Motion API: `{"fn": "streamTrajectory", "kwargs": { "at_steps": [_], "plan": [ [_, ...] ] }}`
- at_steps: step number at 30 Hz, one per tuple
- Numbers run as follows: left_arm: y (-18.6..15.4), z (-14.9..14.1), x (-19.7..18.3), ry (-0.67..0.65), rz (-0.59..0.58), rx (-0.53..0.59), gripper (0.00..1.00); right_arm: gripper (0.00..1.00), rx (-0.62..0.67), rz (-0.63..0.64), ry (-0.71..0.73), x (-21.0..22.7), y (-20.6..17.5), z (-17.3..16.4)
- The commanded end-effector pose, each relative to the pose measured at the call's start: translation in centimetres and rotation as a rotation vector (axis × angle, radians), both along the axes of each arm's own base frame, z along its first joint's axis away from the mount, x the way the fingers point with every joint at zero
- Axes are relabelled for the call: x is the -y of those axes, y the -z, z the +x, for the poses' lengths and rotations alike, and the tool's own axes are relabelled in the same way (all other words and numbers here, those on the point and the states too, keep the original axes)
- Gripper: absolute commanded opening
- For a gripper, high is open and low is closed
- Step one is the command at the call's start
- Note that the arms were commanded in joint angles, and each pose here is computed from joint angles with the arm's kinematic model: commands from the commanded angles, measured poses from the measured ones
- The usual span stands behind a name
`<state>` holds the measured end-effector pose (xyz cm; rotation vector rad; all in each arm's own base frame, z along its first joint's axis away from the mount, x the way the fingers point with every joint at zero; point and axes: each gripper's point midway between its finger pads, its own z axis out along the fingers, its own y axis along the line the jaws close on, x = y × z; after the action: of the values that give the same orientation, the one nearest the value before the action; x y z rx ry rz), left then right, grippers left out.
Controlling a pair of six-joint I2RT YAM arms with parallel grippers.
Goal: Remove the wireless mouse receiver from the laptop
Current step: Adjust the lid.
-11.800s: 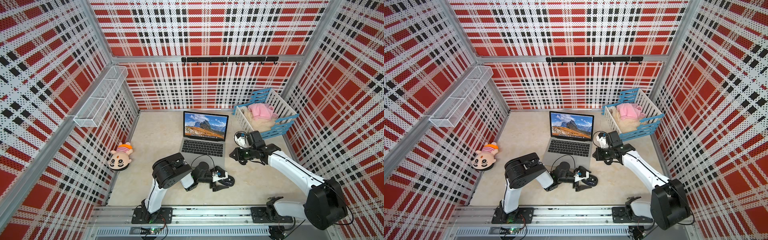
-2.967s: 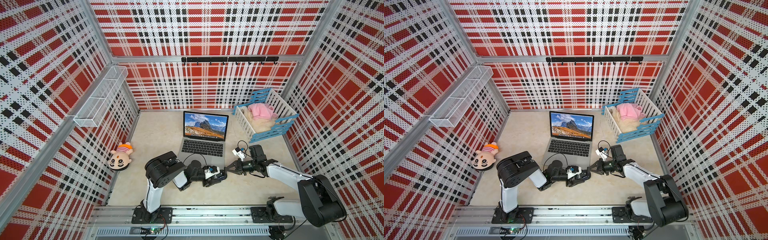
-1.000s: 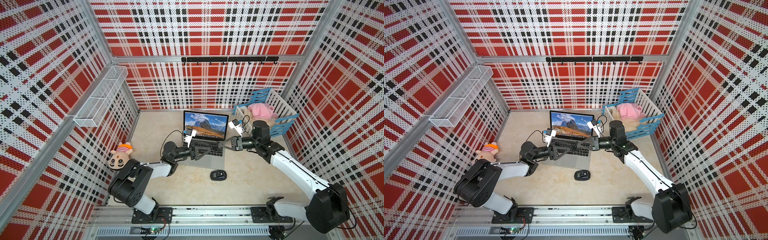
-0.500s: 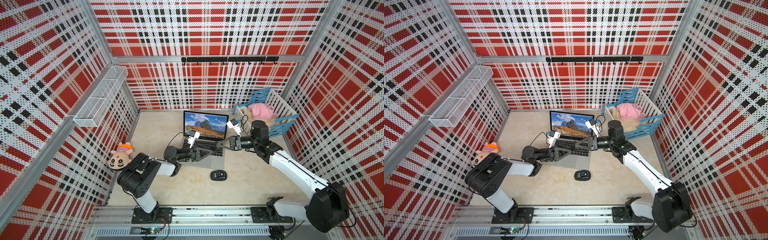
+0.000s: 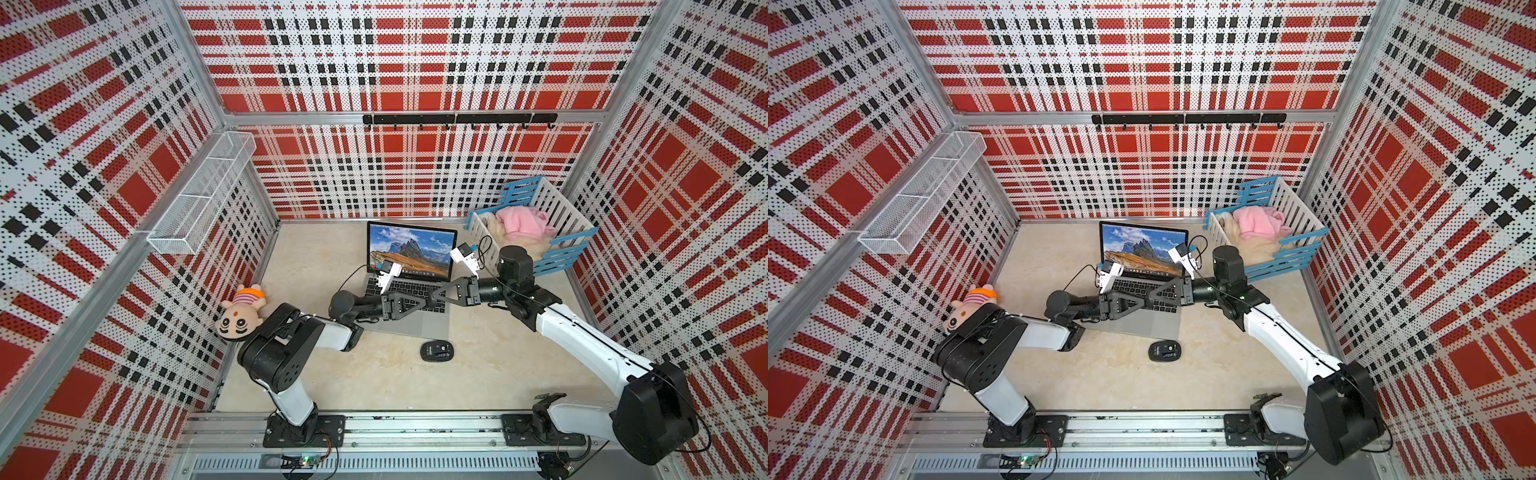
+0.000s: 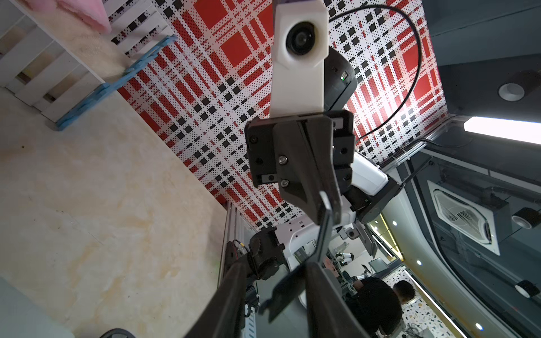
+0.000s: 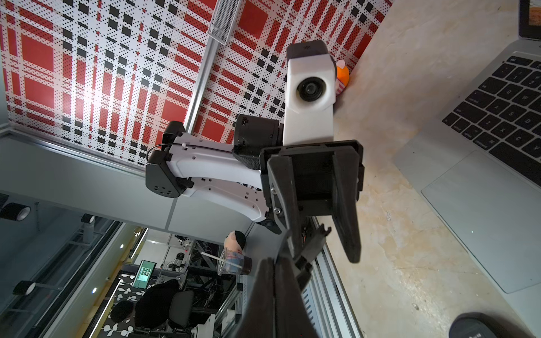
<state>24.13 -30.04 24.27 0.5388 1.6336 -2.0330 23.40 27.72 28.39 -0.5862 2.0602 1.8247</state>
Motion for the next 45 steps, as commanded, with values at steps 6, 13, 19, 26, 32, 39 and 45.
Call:
{"fn": "streamTrajectory", "kwargs": {
  "at_steps": [6,13,19,26,32,39,45],
  "plan": [
    [-4.7,-2.3,-1.0,0.011,-0.144,0.269,0.17,0.0,0.007,-0.002,-0.007,-0.1,0.3,-0.5],
    [-4.6,-2.2,-1.1,0.006,-0.142,0.264,0.0,0.4,0.015,-0.02,0.031,-0.1,0.4,0.2],
    [-4.8,-1.9,-1.4,-0.008,-0.144,0.263,0.0,0.6,0.028,-0.06,0.047,0.2,1.0,0.3],
    [-4.6,-1.6,-1.5,-0.013,-0.141,0.254,0.0,0.46,0.001,-0.08,0.029,0.3,2.5,-0.4],
    [-4.4,-1.6,-1.3,-0.002,-0.137,0.24,0.0,0.3,0.009,-0.072,0.027,0.1,2.3,0.0],
    [-4.2,-1.7,-1.1,0.009,-0.134,0.23,0.0,0.15,0.006,-0.067,0.023,-0.1,2.6,0.4],
    [-4.0,-1.4,-1.1,0.004,-0.132,0.208,0.08,0.03,0.024,-0.055,0.019,-0.2,2.4,0.5]
  ]
}}
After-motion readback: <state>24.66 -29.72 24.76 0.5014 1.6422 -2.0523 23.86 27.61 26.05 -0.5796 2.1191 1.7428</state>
